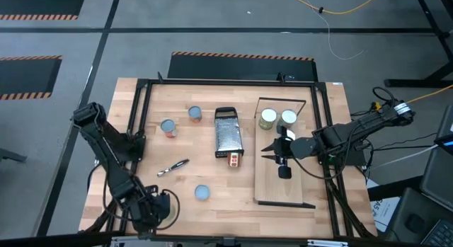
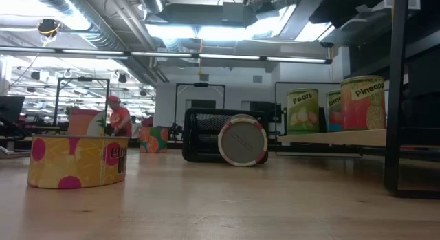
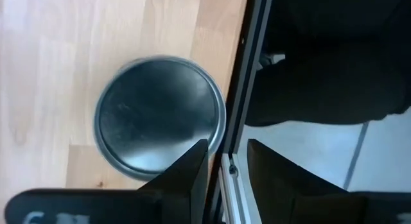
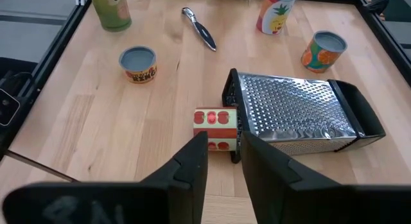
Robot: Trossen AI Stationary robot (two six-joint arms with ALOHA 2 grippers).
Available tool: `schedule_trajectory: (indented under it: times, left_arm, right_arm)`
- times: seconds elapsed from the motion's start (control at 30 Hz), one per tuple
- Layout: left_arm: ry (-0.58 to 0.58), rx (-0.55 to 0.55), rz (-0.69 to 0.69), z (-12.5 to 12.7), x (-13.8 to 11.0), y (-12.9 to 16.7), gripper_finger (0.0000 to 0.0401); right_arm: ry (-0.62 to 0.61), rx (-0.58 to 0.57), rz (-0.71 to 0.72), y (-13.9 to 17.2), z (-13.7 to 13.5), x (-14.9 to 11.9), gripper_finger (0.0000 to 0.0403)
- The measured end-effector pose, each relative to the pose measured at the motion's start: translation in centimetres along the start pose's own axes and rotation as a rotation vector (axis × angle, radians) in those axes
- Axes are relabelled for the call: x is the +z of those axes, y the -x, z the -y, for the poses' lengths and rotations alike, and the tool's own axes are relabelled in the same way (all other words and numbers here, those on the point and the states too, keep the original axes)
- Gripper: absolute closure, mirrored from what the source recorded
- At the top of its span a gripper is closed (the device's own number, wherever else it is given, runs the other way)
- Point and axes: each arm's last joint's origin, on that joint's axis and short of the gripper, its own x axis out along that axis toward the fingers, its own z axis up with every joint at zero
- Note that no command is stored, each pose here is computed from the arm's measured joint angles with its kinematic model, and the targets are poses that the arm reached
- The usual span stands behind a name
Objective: Pick and place cans onto a shelf
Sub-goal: Put the canned oranges on the shelf
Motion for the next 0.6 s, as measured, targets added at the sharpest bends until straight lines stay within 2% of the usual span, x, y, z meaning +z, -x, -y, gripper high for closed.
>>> schedule_trajectory:
  times: [0.3, 0.6]
  left_arm:
    - [-0.025, 0.032, 0.083, 0.2, -0.5, 0.0, 0.03]
    - [-0.045, 0.085, 0.068, 0.3, -0.9, -1.9, 0.03]
  right_arm:
    - [0.0, 0.0, 0.0, 0.0, 0.0, 0.0, 0.0306]
    - [0.0, 0.0, 0.0, 0.0, 0.0, 0.0, 0.0306]
